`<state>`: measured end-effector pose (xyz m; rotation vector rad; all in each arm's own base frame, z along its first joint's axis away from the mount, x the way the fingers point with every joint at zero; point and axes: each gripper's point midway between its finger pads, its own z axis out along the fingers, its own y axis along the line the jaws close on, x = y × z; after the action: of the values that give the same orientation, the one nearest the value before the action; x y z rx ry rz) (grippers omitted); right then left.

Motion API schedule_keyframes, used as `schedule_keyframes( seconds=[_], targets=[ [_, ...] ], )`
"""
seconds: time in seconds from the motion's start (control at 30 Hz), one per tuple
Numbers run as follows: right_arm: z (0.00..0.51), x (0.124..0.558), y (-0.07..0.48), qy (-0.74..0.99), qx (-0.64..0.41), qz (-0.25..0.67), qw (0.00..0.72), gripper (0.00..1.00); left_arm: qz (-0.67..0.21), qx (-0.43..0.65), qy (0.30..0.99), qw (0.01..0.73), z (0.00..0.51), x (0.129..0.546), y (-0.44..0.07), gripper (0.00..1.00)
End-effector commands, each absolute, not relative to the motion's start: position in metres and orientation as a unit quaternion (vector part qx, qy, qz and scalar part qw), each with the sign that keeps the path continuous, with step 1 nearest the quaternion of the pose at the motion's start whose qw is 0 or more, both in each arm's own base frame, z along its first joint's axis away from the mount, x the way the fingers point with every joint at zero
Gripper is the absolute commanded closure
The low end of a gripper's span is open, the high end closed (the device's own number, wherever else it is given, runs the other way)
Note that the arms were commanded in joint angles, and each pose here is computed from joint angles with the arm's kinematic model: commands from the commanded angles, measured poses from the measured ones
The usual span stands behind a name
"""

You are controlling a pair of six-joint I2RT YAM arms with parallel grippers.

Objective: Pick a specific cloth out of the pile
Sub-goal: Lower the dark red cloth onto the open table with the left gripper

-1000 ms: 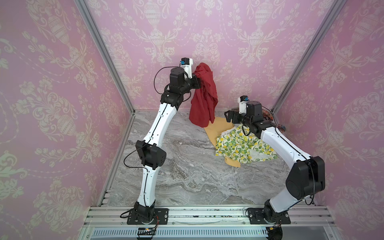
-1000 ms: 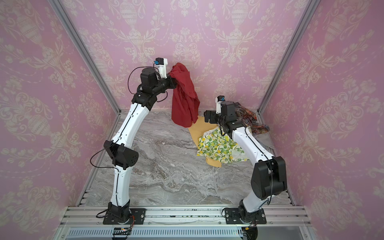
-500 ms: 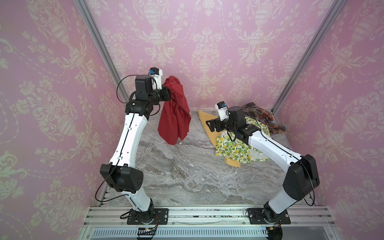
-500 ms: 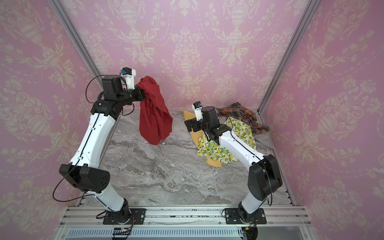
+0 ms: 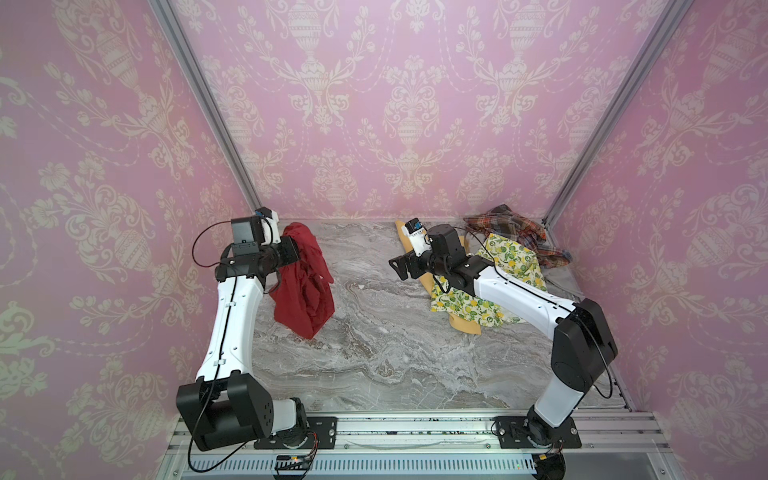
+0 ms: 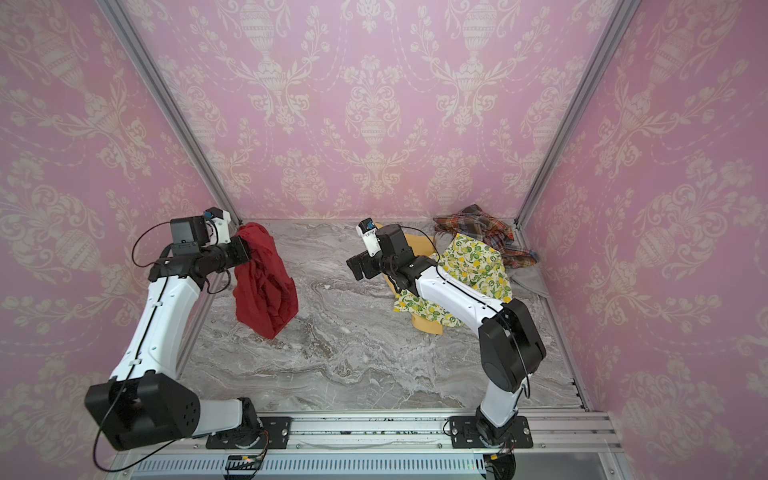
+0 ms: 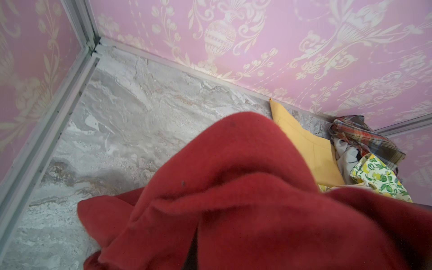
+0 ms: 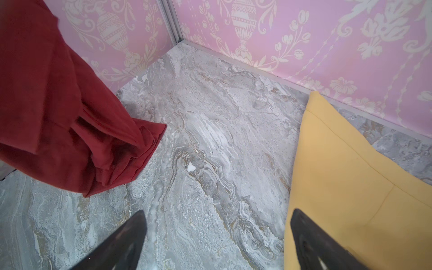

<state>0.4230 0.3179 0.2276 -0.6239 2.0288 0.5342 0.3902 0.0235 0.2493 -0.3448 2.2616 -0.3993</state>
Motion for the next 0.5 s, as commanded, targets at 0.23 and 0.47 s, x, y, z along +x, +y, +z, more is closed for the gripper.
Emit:
schedule_keyframes(
  seconds=[0.23, 0.47],
  targets=[
    [0.214, 0.411, 0.304, 0.836, -0.238, 0.200, 0.453, 0.03, -0.131, -0.253, 0.916, 0.283, 0.128, 0.360, 0.038, 1.00],
    [0.204, 0.407, 0.291, 0.848, -0.217, 0.182, 0.448, 0.03, -0.046, -0.241, 0.957, 0.156, 0.069, 0.343, 0.047, 1.00]
  ],
)
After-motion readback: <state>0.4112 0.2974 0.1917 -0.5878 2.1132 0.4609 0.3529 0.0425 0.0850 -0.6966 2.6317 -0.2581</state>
